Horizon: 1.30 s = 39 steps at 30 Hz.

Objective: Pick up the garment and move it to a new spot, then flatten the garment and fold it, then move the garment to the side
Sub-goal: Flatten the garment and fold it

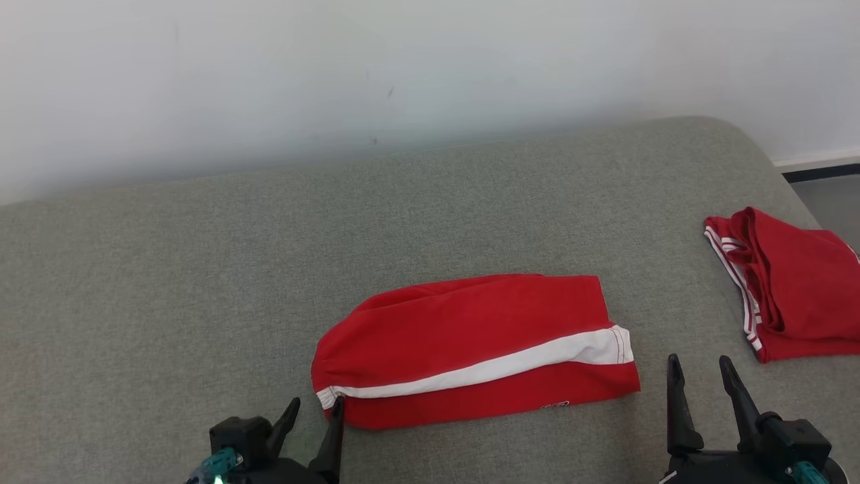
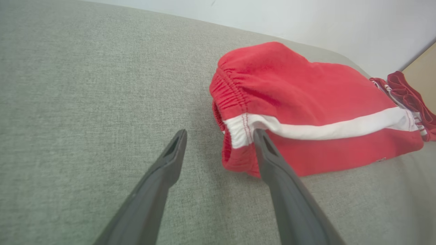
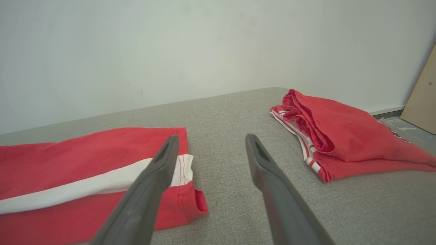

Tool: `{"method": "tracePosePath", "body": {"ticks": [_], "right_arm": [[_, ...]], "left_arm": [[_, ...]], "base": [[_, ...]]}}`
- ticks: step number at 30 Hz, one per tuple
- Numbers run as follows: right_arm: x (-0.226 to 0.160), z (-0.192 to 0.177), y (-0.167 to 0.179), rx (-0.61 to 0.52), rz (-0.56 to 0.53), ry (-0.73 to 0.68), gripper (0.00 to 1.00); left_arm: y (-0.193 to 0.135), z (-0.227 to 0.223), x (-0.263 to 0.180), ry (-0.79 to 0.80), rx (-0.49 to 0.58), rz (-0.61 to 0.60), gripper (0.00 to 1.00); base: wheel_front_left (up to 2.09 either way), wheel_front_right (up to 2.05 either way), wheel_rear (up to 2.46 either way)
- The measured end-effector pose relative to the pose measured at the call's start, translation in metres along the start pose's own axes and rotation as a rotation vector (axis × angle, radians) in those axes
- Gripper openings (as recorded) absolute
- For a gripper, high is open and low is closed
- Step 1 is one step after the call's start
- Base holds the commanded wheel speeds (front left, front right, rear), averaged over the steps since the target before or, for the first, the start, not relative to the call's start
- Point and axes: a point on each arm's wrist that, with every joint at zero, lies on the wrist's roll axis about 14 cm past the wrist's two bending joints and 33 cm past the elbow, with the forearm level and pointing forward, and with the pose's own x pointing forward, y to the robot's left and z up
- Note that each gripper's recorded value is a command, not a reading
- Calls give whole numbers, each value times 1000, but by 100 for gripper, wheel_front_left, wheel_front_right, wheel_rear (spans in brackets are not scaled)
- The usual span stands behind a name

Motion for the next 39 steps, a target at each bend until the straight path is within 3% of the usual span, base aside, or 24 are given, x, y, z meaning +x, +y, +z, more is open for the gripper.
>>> {"method": "tracePosePath", "body": {"ticks": [1, 2, 3, 4, 5, 7, 8, 19, 23, 29, 39], "right_arm": [[0, 0, -1, 0, -4, -1, 100], [0, 0, -2, -1, -7, -1, 100], [-1, 0, -3, -1, -9, -1, 100], [-1, -1, -4, -2, -12, 1, 100], [-1, -1, -4, -2, -14, 2, 100], [-1, -2, -6, -2, -18, 5, 100], [-1, -3, -6, -2, -18, 6, 100], [4, 1, -3, -5, -11, 3, 100], [8, -11, 4, -32, 14, 108, 100], [10, -45, 44, -53, 153, 356, 100], [27, -52, 47, -80, 154, 447, 100]], "left_arm": [[0, -1, 1, 10, -2, -6, 85], [-1, -2, 3, 17, -2, -10, 63], [-2, -3, 4, 19, -6, -14, 63], [-4, -3, 5, 23, -14, -20, 46], [-5, -4, 6, 31, -22, -27, 44], [-7, -5, 7, 35, -24, -38, 20], [-8, -5, 7, 37, -24, -45, 0], [5, 6, -3, -8, -10, -41, 0], [22, -5, -17, 25, -6, 8, 0], [25, -3, -19, 20, -17, 25, 0], [22, -6, -13, 32, -26, 18, 0]], "base": [[0, 0, 0], [0, 0, 0], [0, 0, 0], [0, 0, 0], [0, 0, 0], [0, 0, 0], [0, 0, 0], [0, 0, 0], [0, 0, 0], [0, 0, 0], [0, 0, 0]]}}
